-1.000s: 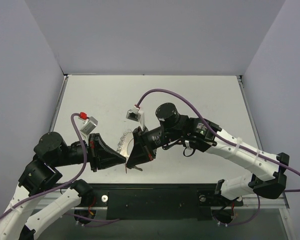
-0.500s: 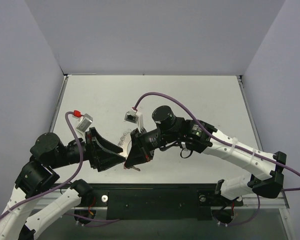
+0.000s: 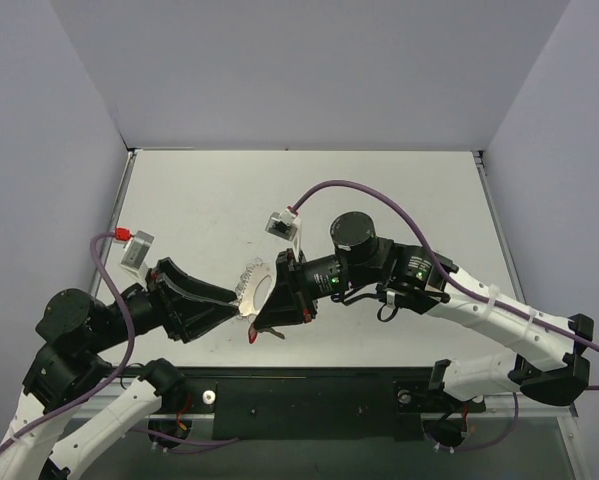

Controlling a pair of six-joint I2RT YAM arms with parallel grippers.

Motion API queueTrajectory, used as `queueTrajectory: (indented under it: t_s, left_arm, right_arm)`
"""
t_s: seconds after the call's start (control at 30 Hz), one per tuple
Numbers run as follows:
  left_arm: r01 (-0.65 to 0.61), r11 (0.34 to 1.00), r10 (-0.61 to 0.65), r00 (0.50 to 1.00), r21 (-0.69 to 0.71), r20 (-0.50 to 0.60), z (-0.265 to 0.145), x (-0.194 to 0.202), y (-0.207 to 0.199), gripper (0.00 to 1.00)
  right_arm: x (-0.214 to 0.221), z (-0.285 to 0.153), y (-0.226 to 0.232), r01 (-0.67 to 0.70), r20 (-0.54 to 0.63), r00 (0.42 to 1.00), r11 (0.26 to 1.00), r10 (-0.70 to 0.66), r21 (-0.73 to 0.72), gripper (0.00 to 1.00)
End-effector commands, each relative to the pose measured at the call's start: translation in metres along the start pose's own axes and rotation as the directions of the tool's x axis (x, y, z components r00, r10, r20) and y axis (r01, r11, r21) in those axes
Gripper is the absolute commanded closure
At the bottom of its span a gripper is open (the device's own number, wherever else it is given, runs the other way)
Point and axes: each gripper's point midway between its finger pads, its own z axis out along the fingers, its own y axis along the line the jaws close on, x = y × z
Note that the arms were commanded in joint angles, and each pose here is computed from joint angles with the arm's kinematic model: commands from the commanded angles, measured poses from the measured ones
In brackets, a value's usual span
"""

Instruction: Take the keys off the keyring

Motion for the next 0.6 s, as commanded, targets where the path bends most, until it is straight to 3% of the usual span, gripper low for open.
queueTrajectory:
  t_s: [0.0, 0.27, 0.57]
  left_arm:
    - [0.03, 0.998, -0.033, 0.998, 0.051, 0.059, 0.003, -0.011, -0.01, 0.4]
    - [0.076, 0.993, -0.084, 0.993, 0.09, 0.087, 0.007, -0.015, -0.012, 0.5]
    - [0.083, 0.991, -0.092, 0.993, 0.103, 0.08, 0.006, -0.011, -0.013, 0.51]
  right_arm:
    - [-0.017, -0.006, 0.022, 0.05, 0.069, 0.997, 0.997, -0.046, -0.064, 1.0]
    - [-0.022, -0.006, 0.025, 0.058, 0.082, 0.995, 0.996, -0.052, -0.068, 1.0]
    - [-0.028, -0.004, 0.026, 0.07, 0.093, 0.994, 0.995, -0.063, -0.067, 1.0]
